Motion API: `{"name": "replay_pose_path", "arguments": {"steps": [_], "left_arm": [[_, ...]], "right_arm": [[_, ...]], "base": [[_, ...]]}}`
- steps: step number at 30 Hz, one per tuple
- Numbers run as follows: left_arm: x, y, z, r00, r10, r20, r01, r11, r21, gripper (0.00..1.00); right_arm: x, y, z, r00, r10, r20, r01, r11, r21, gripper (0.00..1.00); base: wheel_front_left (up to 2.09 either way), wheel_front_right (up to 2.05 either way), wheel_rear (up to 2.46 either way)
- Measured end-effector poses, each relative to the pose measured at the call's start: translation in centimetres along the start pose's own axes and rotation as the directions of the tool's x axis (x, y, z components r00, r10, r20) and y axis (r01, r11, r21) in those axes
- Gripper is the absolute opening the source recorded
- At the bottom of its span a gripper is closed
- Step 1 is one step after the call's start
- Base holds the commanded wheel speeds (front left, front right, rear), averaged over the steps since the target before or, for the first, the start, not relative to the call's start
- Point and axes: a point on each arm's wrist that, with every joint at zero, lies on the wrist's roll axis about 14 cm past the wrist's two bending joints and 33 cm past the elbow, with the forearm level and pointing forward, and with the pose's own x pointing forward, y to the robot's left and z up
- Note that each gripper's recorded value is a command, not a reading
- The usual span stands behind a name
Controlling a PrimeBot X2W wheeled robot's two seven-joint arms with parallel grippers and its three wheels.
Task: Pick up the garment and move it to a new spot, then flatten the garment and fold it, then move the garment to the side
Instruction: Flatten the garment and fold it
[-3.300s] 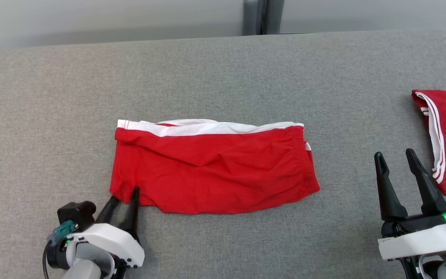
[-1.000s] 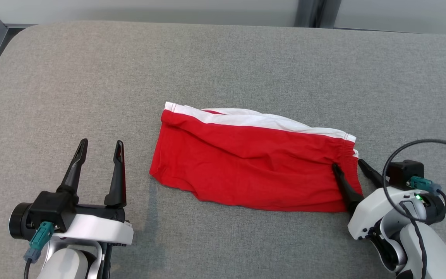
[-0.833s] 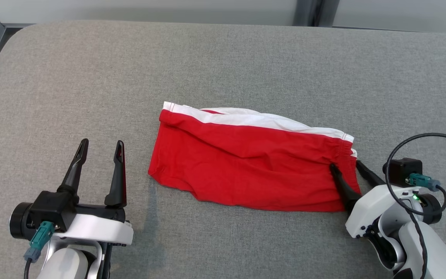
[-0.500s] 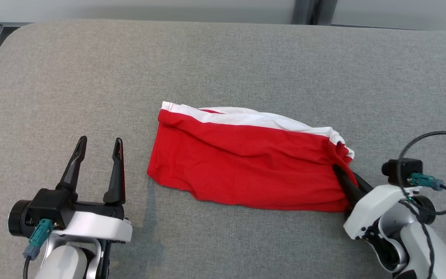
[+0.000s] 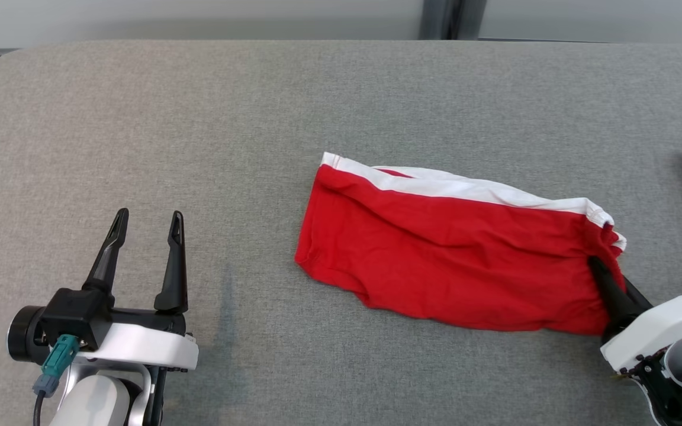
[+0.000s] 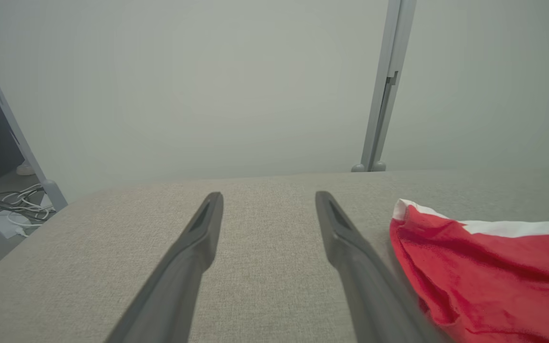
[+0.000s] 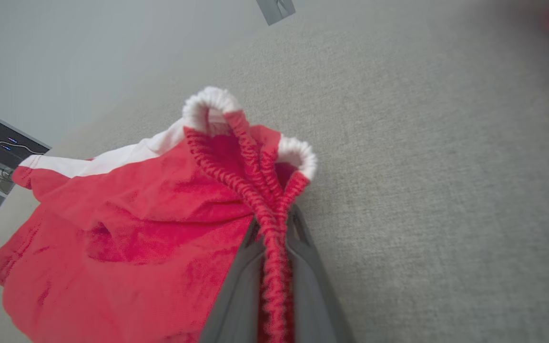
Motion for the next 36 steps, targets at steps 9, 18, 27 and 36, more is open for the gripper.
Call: {"name": "replay_pose_path", "arguments": {"steps": [9, 18, 27, 36], "left_arm": [[-0.1, -0.9, 0.6, 0.999, -0.031, 0.011, 0.031, 1.0, 0.002, 1.0], [-1.1, 0.0, 0.9, 1.0, -0.008, 0.012, 0.008, 1.0, 0.009, 1.0], [-2.6, 1.8, 0.4, 0.998, 0.058, -0.011, -0.058, 0.998, 0.003, 1.0], [-3.2, 3.3, -0.7, 0.993, 0.113, -0.044, -0.113, 0.994, 0.002, 1.0]], "right_arm": [[-0.9, 6.6, 2.3, 0.977, 0.211, 0.035, -0.213, 0.943, 0.256, 0.0], [0.3, 16.3, 3.7, 0.88, 0.469, 0.073, -0.453, 0.784, 0.424, 0.0], [4.4, 22.3, 1.7, 0.84, 0.541, 0.024, -0.51, 0.775, 0.373, 0.0], [7.3, 24.2, -4.1, 0.83, 0.54, -0.139, -0.475, 0.815, 0.332, 0.0]], "base": [[0.0, 0.0, 0.0], [0.0, 0.0, 0.0], [0.0, 0.0, 0.0], [0.0, 0.0, 0.0]]}}
